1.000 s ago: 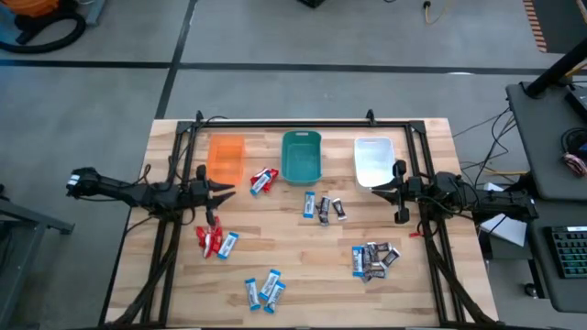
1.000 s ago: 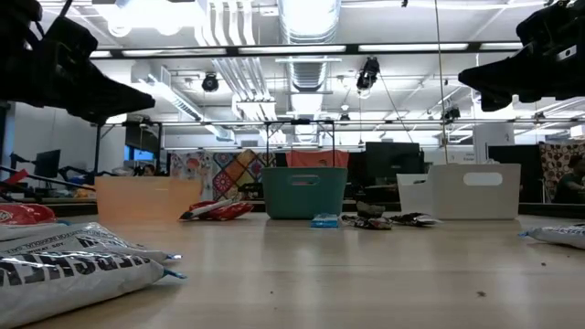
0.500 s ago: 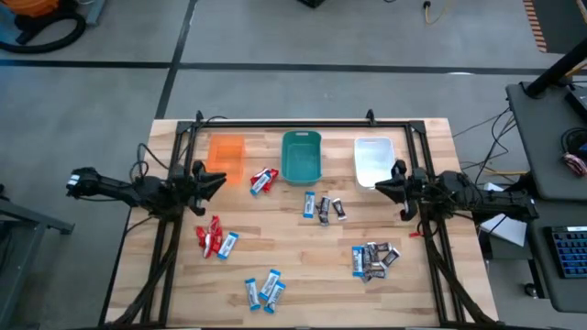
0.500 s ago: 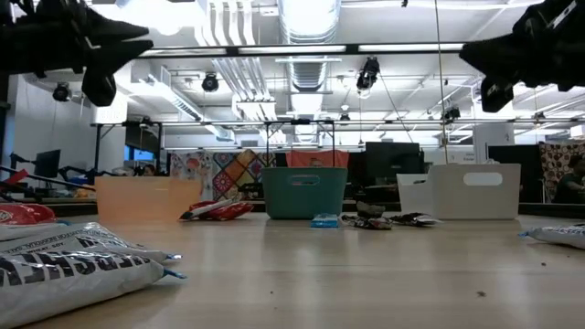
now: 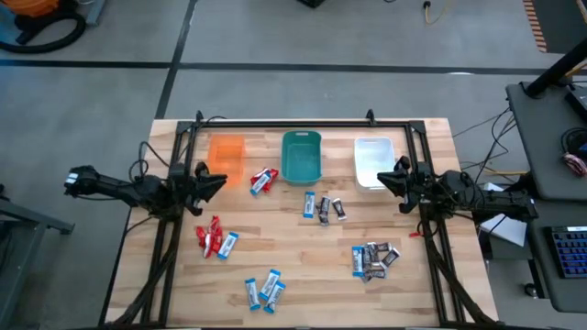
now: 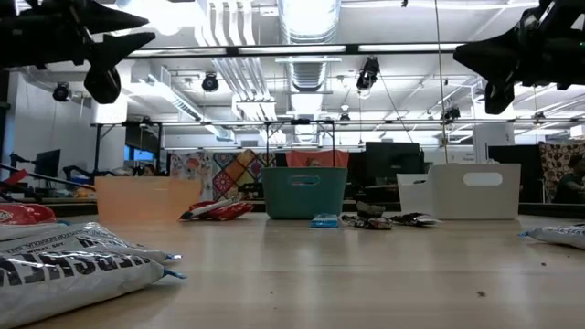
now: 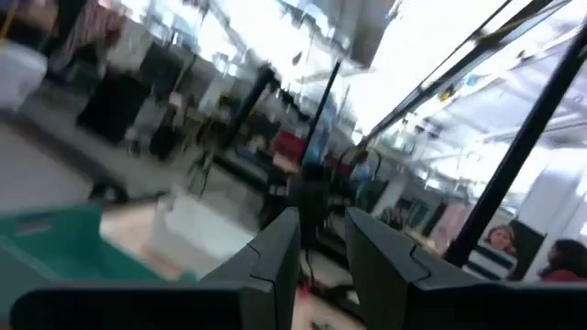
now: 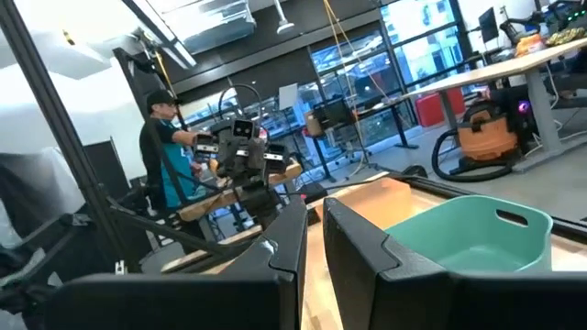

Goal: Organize candy in baskets
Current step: Put the red chocolate bar into the green bin

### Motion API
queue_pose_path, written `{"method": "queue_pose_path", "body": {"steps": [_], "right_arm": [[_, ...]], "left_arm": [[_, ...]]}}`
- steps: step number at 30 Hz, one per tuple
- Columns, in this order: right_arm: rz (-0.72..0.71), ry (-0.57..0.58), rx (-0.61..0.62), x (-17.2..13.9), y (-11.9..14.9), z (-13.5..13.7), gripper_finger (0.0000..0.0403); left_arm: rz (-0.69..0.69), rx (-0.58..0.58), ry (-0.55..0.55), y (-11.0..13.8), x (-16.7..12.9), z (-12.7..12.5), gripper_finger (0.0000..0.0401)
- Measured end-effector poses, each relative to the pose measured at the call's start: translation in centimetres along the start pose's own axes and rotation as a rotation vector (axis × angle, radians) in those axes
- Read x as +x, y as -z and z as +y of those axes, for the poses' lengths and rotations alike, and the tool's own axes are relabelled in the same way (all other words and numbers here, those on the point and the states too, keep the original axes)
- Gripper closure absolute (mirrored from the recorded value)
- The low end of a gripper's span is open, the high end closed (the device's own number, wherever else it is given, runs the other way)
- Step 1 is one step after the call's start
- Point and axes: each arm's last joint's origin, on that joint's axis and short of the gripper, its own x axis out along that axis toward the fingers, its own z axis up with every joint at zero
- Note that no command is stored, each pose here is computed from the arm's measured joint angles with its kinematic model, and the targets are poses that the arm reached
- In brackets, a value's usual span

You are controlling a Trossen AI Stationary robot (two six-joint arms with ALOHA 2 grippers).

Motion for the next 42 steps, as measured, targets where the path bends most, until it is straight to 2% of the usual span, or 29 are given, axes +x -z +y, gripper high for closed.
{"method": "queue_pose_path", "body": {"steps": [3,5,8,10,13,16,21,26,31,35,42], "right_arm": [[0.0,0.0,0.001,0.0,0.0,0.0,0.0369],[0.0,0.0,0.015,0.0,0.0,0.0,0.0369],[0.001,0.0,0.057,0.0,0.0,0.0,0.0369],[0.001,-0.001,0.061,0.0,0.0,0.0,0.0369],[0.003,-0.001,0.061,0.0,0.0,0.0,0.0369],[0.002,-0.002,0.063,0.0,0.0,0.0,0.0369],[0.003,-0.004,0.083,0.0,0.0,0.0,0.0369],[0.003,-0.004,0.104,0.0,0.0,0.0,0.0369],[0.004,-0.006,0.117,0.0,0.0,0.0,0.0369],[0.016,-0.033,0.12,0.0,0.1,0.1,0.0369],[0.022,-0.048,0.112,0.0,0.1,0.1,0.0369]], "left_arm": [[0.158,-0.051,-0.06,0.0,0.9,-0.6,0.0326],[0.371,-0.124,-0.133,0.1,1.1,-1.0,0.0326],[0.685,-0.288,-0.386,0.8,0.6,-1.2,0.0326],[0.846,-0.333,-0.533,1.2,0.3,-1.7,0.0326],[0.983,-0.364,-0.654,1.6,0.8,-2.9,0.0326],[1.097,-0.366,-0.682,2.7,1.7,-4.2,0.0326],[1.213,-0.356,-0.796,5.4,2.7,-5.5,0.0326],[1.266,-0.287,-0.901,7.2,3.7,-6.0,0.0326],[1.326,-0.189,-0.995,7.5,4.5,-6.5,0.0317],[1.355,-0.119,-1.068,7.4,4.8,-6.9,0.0295],[1.372,-0.064,-1.096,8.5,5.1,-6.7,0.0266]]}}
